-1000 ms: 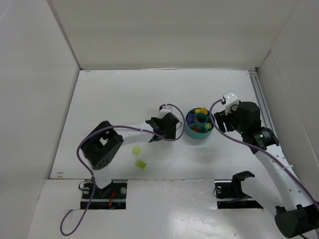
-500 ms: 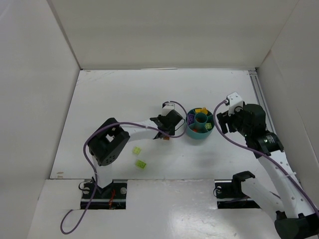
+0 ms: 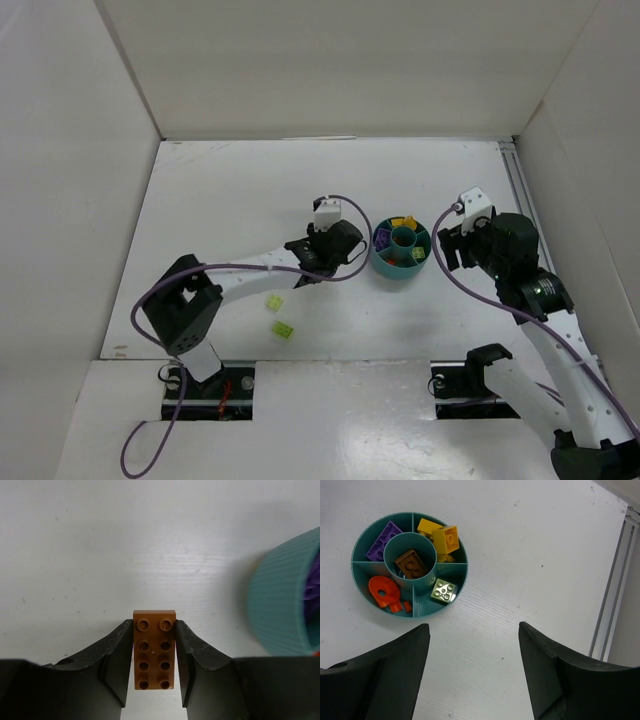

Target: Sort the legos into containers by color

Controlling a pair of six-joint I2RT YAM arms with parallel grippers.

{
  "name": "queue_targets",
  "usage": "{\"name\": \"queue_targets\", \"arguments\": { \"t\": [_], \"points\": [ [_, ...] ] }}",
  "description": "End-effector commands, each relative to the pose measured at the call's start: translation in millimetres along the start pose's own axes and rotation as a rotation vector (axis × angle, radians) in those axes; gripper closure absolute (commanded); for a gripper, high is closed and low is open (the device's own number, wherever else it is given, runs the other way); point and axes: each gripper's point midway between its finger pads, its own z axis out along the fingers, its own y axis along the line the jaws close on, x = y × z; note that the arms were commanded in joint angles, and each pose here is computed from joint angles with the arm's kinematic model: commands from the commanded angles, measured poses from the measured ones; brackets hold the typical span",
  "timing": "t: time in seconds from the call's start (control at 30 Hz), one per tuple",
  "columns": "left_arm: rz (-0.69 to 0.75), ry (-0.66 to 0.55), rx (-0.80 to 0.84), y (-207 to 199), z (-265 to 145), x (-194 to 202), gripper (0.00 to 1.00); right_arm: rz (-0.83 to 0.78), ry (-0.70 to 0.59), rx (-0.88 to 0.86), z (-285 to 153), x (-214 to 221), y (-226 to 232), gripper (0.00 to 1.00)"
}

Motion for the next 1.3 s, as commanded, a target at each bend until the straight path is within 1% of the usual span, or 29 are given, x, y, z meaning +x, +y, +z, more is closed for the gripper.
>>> {"name": "queue_targets", "arguments": {
  "t": [0.0, 0.07, 0.1, 0.17, 0.2, 0.3, 0.33, 0.43, 0.5, 0.63, 0.7, 0.73, 0.77, 0.97, 1.1, 1.27],
  "points": [
    [-0.134, -0.234, 0.064, -16, -38, -75, 0.82, -0.005, -0.075, 0.021, -7, -17, -5, 0.24],
    [-0.168, -0.299, 0.118, -21, -50, -94, 0.82, 0.004, -0.082, 0.032, -9, -18, -7, 0.24],
    [-0.189, -0.352, 0.195, -36, -59, -113, 0.82, 0.004, -0.087, 0.046, -11, -18, -9, 0.24],
    [-0.186, -0.394, 0.276, -51, -70, -124, 0.81, 0.016, -0.075, 0.056, -10, -14, -10, 0.24],
    [-0.210, -0.433, 0.321, -59, -76, -136, 0.81, 0.016, -0.082, 0.071, -13, -15, -13, 0.24],
    [-0.191, -0.459, 0.418, -86, -86, -155, 0.81, 0.016, -0.082, 0.071, -13, -15, -13, 0.22],
    [-0.182, -0.463, 0.462, -98, -89, -160, 0.79, 0.016, -0.082, 0.071, -13, -15, -13, 0.22],
    [-0.168, -0.488, 0.492, -119, -87, -169, 0.79, 0.017, -0.099, 0.080, -17, -17, -14, 0.22],
    [-0.144, -0.481, 0.554, -143, -87, -164, 0.79, 0.030, -0.106, 0.121, -24, -17, -20, 0.22],
    [-0.128, -0.493, 0.577, -160, -83, -160, 0.78, 0.042, -0.113, 0.141, -30, -17, -23, 0.22],
    [-0.094, -0.485, 0.598, -178, -84, -148, 0.78, 0.042, -0.122, 0.144, -32, -18, -23, 0.22],
    [-0.093, -0.483, 0.597, -180, -81, -148, 0.78, 0.043, -0.119, 0.155, -32, -17, -25, 0.22],
    [-0.077, -0.467, 0.599, -186, -77, -137, 0.78, 0.043, -0.119, 0.156, -32, -17, -25, 0.22],
    [-0.059, -0.444, 0.583, -193, -57, -123, 0.78, 0.042, -0.124, 0.138, -32, -18, -22, 0.22],
    [-0.087, -0.464, 0.585, -196, -53, -124, 0.78, 0.042, -0.124, 0.138, -32, -18, -22, 0.22],
    [-0.098, -0.465, 0.577, -198, -44, -113, 0.78, 0.041, -0.126, 0.129, -32, -19, -21, 0.22]
  ]
}}
